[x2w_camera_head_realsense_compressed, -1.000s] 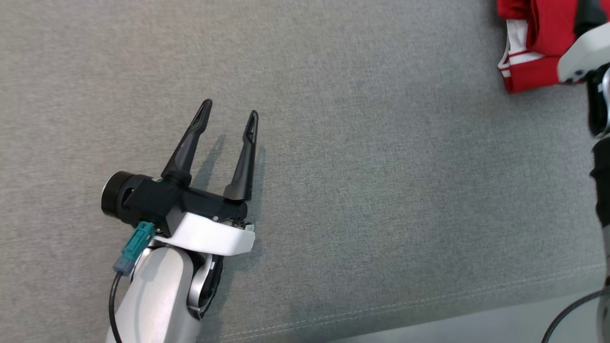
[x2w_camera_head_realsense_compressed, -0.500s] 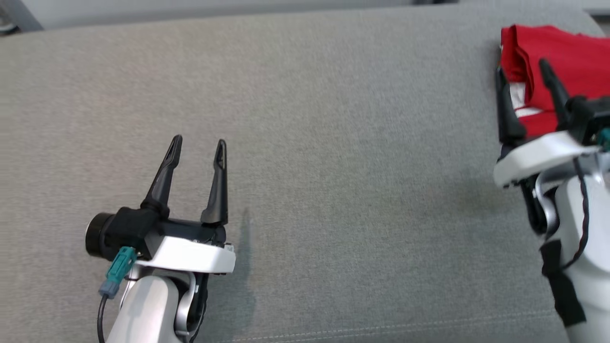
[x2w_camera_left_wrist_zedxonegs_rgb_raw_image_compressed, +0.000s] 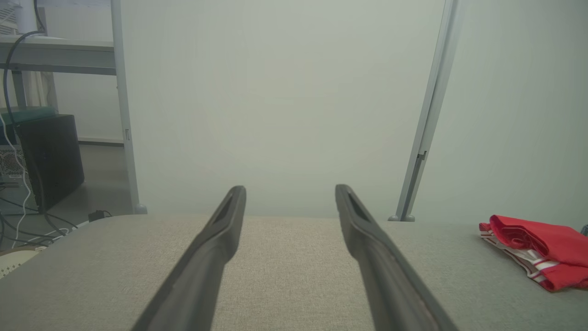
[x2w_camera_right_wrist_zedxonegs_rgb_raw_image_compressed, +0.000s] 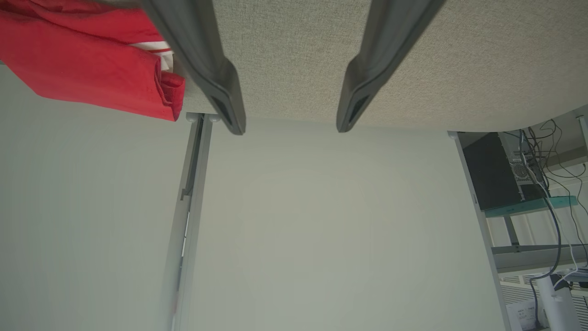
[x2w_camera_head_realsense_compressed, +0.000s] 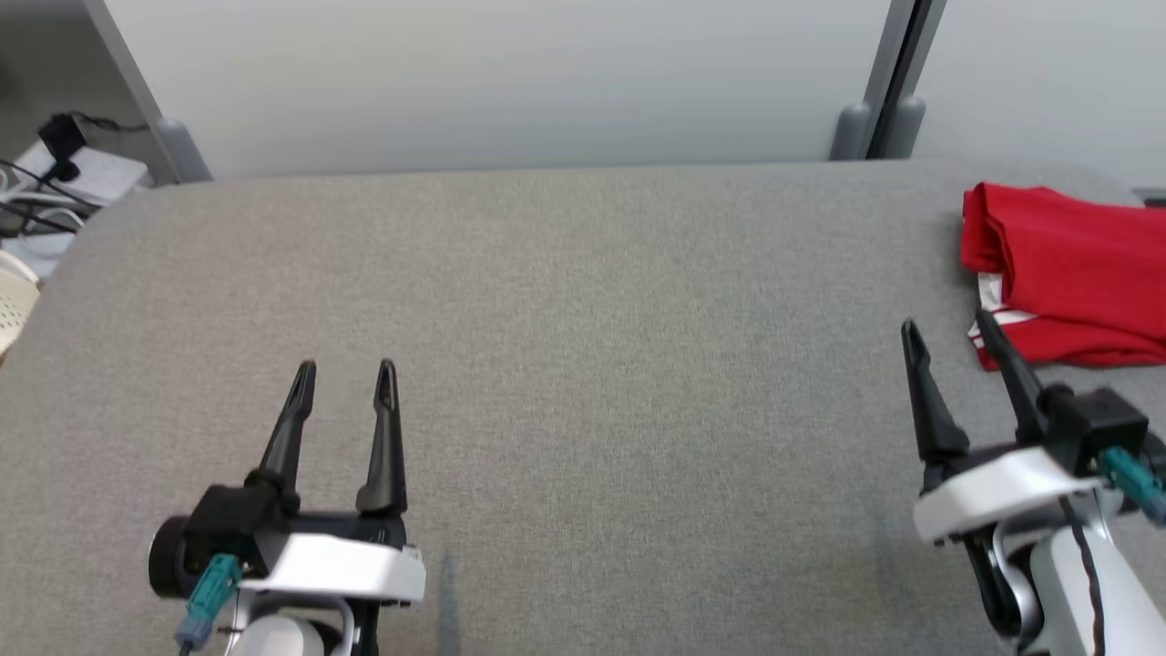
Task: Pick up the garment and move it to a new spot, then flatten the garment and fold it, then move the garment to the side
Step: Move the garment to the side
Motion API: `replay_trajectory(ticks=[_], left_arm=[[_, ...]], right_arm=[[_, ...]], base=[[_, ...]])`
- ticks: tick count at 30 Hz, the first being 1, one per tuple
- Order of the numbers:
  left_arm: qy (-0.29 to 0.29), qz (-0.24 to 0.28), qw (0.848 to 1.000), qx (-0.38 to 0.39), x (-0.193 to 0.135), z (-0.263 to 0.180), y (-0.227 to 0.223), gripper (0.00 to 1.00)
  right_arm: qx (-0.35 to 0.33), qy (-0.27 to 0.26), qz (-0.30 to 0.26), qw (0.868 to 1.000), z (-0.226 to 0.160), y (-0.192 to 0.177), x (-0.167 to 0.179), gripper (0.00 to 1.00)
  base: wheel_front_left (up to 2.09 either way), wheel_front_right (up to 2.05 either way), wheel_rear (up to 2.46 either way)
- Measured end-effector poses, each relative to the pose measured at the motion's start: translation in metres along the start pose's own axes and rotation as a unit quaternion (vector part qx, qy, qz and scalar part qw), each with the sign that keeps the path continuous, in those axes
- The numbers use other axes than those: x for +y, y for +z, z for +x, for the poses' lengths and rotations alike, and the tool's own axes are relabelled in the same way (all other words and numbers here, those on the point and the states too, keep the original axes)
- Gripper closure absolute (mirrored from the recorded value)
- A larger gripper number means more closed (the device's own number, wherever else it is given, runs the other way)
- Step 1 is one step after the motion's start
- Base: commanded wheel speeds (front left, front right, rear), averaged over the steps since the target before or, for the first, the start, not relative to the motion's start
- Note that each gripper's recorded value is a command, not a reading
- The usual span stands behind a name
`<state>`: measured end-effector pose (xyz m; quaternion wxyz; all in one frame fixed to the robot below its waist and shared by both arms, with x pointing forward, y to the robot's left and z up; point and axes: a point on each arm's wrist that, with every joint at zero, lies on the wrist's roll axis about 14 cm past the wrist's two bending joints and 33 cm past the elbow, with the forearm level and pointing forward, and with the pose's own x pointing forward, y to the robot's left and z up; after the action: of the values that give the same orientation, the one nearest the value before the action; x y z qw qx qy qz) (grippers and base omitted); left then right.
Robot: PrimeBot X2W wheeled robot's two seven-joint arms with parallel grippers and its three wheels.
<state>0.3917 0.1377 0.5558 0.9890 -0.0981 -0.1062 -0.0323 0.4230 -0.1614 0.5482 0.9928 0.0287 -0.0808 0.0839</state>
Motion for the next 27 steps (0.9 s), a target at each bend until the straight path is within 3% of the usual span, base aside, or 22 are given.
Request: replay_trajectory(ticks=[10, 16, 27], left_arm=[[0.021, 0.005, 1.0, 0.013, 0.013, -0.03, -0.003, 0.0], [0.032, 0.008, 0.999, 0.03, 0.021, -0.048, -0.012, 0.0], [0.041, 0.009, 0.998, 0.042, 0.028, -0.06, -0.018, 0.0]], right_arm=[[-0.028, -0.024, 0.032, 0.999, -0.042, 0.014, -0.001, 0.0], [-0.012, -0.033, 0.056, 0.998, -0.066, 0.002, 0.001, 0.0], [-0.002, -0.025, 0.065, 0.998, -0.073, -0.005, 0.012, 0.0]], base=[[0.0, 0.0, 0.0], [0.0, 0.0, 0.0], [0.0, 0.0, 0.0]])
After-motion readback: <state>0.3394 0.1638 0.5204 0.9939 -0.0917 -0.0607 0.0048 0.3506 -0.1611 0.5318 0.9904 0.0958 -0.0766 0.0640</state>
